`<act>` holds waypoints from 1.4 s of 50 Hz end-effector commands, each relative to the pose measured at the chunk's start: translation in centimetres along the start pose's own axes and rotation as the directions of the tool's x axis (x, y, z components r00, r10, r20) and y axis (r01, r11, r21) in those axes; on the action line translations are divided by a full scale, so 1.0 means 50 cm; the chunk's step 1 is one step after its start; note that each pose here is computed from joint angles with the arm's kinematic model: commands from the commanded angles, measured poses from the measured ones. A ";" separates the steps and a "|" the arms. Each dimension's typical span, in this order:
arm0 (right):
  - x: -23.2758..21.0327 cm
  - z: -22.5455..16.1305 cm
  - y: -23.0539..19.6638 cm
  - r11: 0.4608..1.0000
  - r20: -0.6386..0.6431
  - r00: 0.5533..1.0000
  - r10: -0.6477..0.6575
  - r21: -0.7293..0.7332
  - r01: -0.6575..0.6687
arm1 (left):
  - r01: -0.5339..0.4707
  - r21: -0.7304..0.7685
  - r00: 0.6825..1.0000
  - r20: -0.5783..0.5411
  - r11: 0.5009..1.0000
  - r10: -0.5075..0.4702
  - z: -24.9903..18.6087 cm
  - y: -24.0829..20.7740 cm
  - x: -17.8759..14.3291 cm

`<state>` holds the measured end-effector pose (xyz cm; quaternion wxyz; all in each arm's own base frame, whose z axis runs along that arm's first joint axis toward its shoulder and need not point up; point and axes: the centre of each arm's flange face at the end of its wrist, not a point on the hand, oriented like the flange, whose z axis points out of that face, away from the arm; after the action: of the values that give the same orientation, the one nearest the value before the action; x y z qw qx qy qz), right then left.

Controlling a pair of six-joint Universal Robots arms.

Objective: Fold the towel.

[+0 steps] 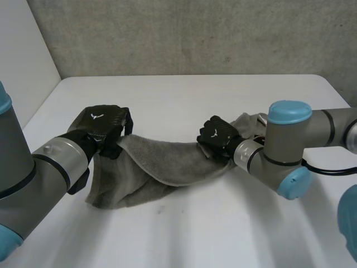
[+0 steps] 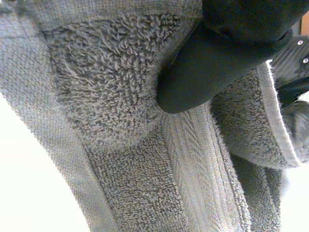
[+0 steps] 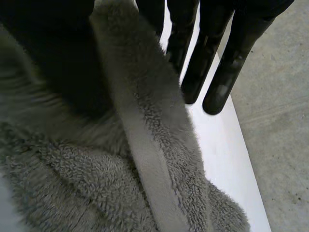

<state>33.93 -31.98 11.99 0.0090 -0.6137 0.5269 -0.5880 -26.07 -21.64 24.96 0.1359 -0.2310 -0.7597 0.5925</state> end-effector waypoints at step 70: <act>0.301 -0.146 0.049 0.860 -0.301 0.807 0.508 0.226 -0.457 | -0.025 0.164 0.974 0.226 0.986 -0.013 0.211 0.003 -0.145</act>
<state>23.88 -38.99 29.12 0.0767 -0.3126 0.5339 -0.7819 -26.08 -35.66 29.98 0.0798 -0.1334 -0.6350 0.7567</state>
